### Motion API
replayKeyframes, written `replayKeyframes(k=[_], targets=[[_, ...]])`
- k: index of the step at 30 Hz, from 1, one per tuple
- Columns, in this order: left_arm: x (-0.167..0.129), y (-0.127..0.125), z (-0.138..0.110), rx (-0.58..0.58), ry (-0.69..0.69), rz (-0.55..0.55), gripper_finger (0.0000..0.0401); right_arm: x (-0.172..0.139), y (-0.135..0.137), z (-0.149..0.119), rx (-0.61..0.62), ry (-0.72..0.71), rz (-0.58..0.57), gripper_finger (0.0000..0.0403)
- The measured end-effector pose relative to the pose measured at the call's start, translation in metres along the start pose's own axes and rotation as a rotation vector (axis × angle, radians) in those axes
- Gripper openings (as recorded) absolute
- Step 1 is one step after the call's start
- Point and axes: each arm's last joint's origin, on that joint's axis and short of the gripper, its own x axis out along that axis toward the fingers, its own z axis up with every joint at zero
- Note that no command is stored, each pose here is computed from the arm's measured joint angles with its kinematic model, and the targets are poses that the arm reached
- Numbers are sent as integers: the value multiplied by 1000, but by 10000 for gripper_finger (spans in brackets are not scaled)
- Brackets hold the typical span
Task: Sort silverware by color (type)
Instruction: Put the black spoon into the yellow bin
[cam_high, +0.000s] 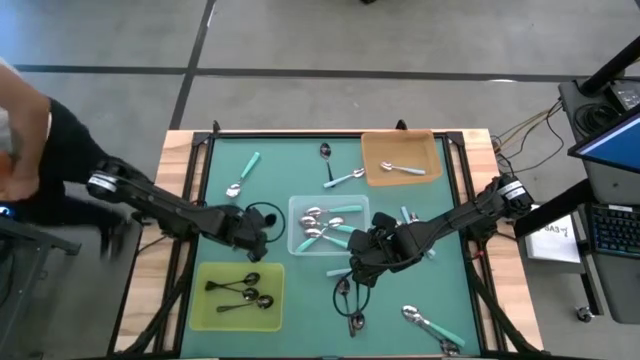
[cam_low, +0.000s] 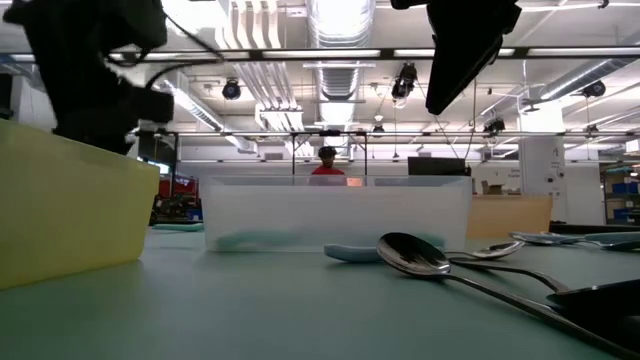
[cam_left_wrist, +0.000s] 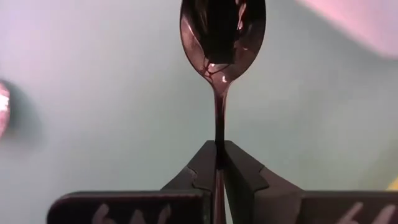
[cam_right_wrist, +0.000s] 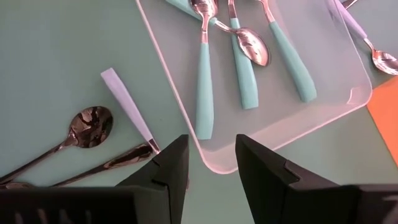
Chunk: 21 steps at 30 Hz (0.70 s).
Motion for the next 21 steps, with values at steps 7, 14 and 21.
replayKeyframes(k=[7,14,21], targets=[[-54,-19,21,19,-111,-91,1,-1,3,-2,59,37,45,123],[-97,-70,-22,142,-132,-305,1,-9,18,-16,126,41,72,123],[-98,-91,-88,109,-41,-309,3,-12,45,-40,193,59,82,123]])
